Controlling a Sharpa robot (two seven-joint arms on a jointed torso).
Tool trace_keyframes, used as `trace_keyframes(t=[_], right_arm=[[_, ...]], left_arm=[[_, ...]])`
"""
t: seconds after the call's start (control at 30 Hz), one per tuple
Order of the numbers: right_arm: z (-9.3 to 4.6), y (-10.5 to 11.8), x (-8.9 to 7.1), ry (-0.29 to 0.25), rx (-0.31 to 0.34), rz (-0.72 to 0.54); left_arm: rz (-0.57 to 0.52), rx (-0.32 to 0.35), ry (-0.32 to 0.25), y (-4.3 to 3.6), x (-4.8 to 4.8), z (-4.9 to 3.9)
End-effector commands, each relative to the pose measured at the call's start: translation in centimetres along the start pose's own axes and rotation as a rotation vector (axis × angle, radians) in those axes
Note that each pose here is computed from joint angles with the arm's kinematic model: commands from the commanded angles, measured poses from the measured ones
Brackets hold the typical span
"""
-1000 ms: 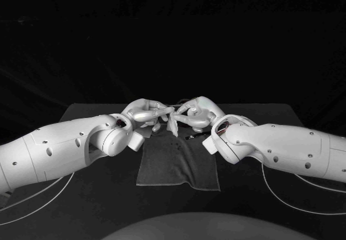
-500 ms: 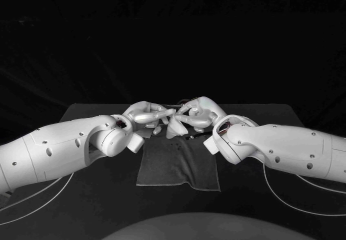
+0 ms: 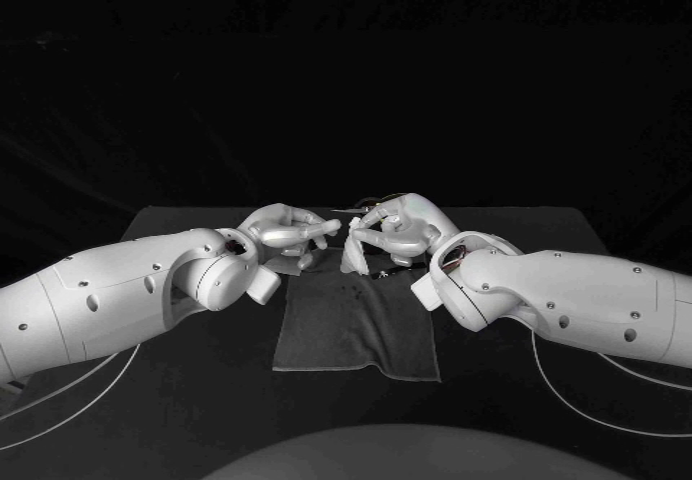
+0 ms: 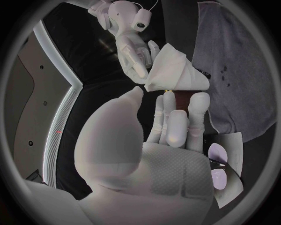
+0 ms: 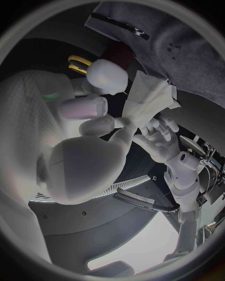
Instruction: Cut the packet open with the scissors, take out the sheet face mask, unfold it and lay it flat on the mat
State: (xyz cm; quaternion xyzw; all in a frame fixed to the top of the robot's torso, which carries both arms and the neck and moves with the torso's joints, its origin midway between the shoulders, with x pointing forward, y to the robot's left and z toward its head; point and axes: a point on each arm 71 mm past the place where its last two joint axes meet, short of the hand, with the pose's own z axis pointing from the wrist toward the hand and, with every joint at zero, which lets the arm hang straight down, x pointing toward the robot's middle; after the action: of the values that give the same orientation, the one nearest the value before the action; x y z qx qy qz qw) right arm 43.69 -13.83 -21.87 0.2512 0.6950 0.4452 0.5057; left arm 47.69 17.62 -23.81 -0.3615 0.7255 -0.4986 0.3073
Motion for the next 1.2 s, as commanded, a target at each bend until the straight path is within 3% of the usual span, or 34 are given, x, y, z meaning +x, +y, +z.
trace_keyframes(t=[0.03,0.5,1.2], right_arm=[[-0.1,0.0,-0.1,-0.02,-0.003,0.02],[0.0,-0.2,-0.2,-0.029,0.024,0.056],[-0.1,0.2,0.3,-0.017,0.015,0.064]], left_arm=[[0.02,-0.004,0.002,-0.03,0.04,-0.03],[0.003,0.083,0.135,-0.81,2.36,-0.29],[0.079,0.031,0.133,-0.51,3.3,0.28]])
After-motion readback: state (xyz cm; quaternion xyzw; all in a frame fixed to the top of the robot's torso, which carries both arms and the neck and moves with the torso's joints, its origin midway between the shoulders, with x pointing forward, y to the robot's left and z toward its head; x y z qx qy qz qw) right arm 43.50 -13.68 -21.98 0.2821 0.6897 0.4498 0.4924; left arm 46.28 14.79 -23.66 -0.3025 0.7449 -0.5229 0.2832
